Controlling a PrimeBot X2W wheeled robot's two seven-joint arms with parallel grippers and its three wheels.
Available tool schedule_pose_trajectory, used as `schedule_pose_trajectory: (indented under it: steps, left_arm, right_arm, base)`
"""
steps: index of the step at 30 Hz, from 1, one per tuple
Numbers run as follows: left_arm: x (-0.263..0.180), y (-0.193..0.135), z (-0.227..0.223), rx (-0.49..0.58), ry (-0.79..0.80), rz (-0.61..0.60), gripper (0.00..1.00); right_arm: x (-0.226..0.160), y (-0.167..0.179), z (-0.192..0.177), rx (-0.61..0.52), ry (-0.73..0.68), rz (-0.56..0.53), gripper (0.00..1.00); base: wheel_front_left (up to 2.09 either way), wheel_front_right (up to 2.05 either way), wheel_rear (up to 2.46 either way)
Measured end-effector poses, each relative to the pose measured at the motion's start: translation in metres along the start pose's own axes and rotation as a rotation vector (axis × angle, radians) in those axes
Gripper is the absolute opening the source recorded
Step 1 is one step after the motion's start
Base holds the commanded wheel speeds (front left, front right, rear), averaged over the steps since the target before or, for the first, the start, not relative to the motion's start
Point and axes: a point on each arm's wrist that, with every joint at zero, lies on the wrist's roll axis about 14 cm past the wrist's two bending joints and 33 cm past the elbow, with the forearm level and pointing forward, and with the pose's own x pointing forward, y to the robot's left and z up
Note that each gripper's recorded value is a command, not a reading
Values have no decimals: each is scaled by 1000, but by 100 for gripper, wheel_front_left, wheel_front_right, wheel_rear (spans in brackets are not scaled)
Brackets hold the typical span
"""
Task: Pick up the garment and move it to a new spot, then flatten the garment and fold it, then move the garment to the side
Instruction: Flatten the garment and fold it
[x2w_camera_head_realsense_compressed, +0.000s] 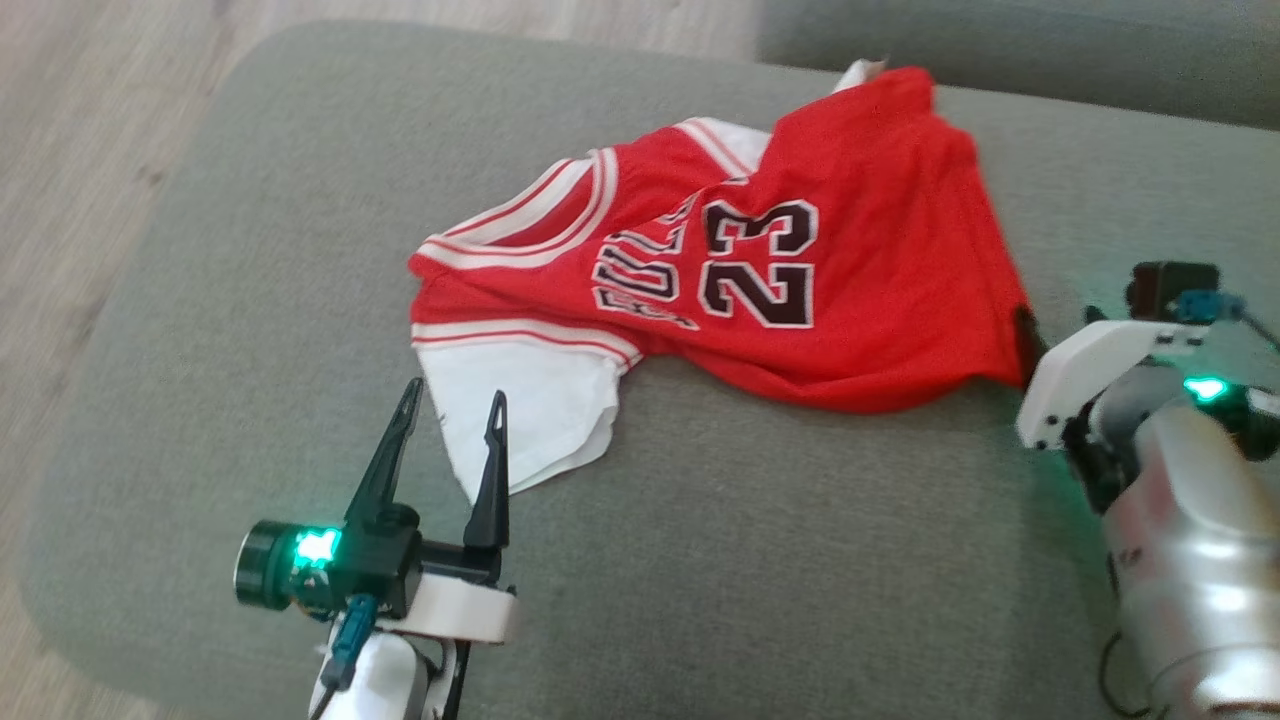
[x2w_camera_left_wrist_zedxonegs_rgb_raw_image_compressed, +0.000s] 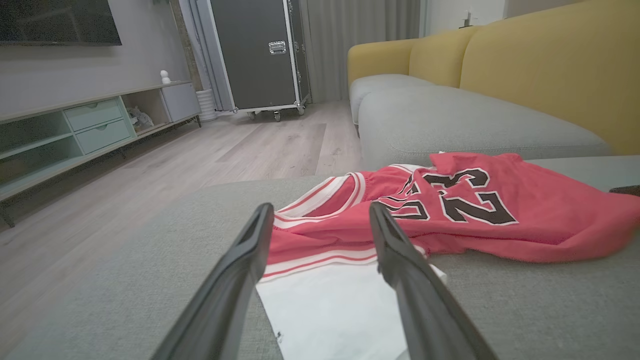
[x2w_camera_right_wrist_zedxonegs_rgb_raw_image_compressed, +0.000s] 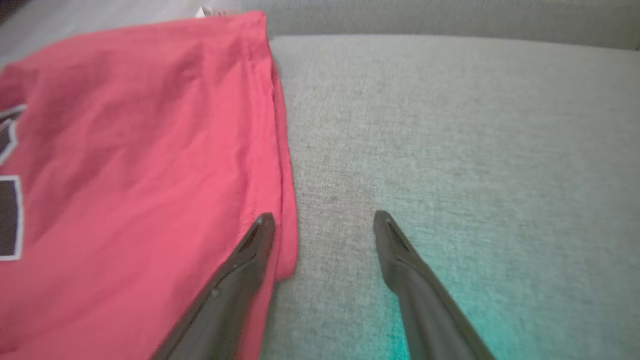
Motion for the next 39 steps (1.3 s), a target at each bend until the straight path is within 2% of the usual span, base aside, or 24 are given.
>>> schedule_pose_trajectory:
  steps: [2,10,11,12,13,19,25,29,39]
  left_arm:
    - [0,7,-4,1,15,23,100]
    - [0,12,-9,5,33,39,100]
    - [1,11,-10,5,35,36,100]
    - [1,10,-10,4,35,33,100]
    - [1,9,-10,4,35,30,100]
    - [4,4,-4,1,15,13,100]
    - [3,2,9,-6,-25,6,100]
    - [-6,1,11,-14,-37,2,100]
    - [-22,-14,14,-31,-56,-41,100]
  right_arm:
    - [13,-6,-13,-30,98,-12,100]
    - [26,13,-8,-56,152,31,98]
    - [25,15,-8,-58,157,34,67]
    - [24,15,-8,-56,161,36,9]
    - [23,16,-8,-54,164,38,0]
    - [13,23,-6,-65,121,53,0]
    - [-5,24,37,-165,-127,61,0]
    - [-26,7,57,-210,-241,23,0]
    - [-75,-45,36,-198,-243,-117,0]
  base:
    - [0,0,0]
    - [0,0,0]
    - [0,0,0]
    - [0,0,0]
    - [0,0,0]
    - [0,0,0]
    - [0,0,0]
    - [0,0,0]
    - [0,0,0]
